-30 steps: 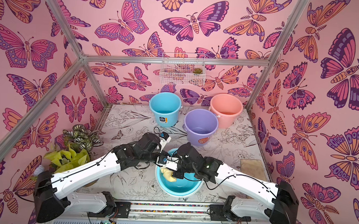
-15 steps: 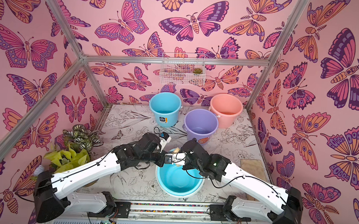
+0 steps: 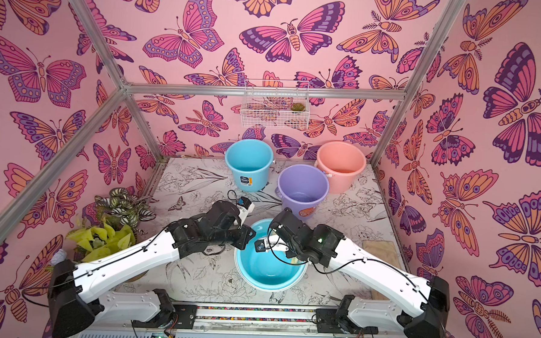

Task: Wipe the inside of the bucket with a cloth
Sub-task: Wipe the dirt from the inside of the bucket, then place the bucket at the corner of the board.

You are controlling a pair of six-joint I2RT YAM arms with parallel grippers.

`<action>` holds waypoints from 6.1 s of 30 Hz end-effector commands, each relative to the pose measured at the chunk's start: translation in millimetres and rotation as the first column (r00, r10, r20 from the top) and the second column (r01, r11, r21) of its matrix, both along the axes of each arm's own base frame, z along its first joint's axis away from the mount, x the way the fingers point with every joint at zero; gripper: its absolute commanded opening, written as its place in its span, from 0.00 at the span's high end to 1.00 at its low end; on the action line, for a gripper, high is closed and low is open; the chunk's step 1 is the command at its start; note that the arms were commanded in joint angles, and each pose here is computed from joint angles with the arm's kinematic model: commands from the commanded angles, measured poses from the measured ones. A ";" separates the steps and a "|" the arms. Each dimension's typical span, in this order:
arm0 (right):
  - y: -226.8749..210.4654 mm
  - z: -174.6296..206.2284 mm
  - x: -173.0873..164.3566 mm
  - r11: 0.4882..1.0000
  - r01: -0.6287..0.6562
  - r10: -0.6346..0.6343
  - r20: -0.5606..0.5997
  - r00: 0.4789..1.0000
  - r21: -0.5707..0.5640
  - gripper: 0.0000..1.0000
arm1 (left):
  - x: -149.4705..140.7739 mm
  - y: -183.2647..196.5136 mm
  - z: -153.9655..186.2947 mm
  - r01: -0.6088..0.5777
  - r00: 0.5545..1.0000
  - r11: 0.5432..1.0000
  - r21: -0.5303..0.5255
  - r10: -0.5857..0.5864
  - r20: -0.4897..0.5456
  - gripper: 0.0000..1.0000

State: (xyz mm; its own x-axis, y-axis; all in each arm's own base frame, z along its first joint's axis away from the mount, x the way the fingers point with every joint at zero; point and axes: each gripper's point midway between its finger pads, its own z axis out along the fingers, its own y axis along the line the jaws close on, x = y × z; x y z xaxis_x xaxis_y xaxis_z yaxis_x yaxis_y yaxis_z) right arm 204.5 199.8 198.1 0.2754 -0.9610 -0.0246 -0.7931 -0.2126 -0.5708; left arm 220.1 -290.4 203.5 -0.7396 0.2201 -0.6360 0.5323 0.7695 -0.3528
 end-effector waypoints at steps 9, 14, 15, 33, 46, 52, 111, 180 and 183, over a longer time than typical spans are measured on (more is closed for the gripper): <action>-33.4 -0.3 -99.3 0.998 0.000 0.030 -0.433 0.901 0.070 1.00 | -7.5 4.3 3.5 0.012 1.000 1.000 -0.002 -0.012 -0.002 1.00; -7.4 -5.2 -116.5 0.980 0.031 0.081 -0.538 0.839 0.196 1.00 | -7.6 1.4 3.3 0.024 1.000 1.000 -0.002 -0.024 -0.006 1.00; -1.3 -6.5 -118.2 0.976 0.038 0.091 -0.556 0.827 0.216 1.00 | -7.7 0.9 3.4 0.025 1.000 1.000 -0.003 -0.025 -0.009 1.00; 160.3 23.1 -74.1 0.665 0.146 0.349 -0.478 0.806 0.732 1.00 | -10.7 3.3 2.9 0.014 1.000 1.000 -0.016 -0.014 -0.022 1.00; 108.2 13.7 -19.0 0.875 -0.039 0.173 -0.236 0.956 0.482 1.00 | -17.6 6.2 1.1 0.028 0.999 0.999 -0.027 -0.029 -0.034 1.00; 83.7 19.2 13.5 0.925 -0.019 0.062 -0.103 0.993 0.380 1.00 | -18.7 7.1 -0.1 0.029 0.999 0.999 -0.024 -0.029 -0.039 1.00; 126.1 124.3 34.1 0.293 0.524 -0.393 -0.399 0.828 0.800 1.00 | 54.9 183.9 -8.5 -0.712 0.677 0.697 0.089 0.714 -0.179 1.00; -1.1 136.6 50.7 0.061 0.699 -0.281 -0.660 0.697 0.712 1.00 | 187.7 187.0 145.7 -0.536 0.818 0.777 -0.330 0.574 0.024 0.35; 7.0 138.6 46.3 0.087 0.704 -0.220 -0.676 0.704 0.705 1.00 | 160.5 124.4 164.5 -0.312 0.929 0.874 -0.371 0.363 0.075 0.32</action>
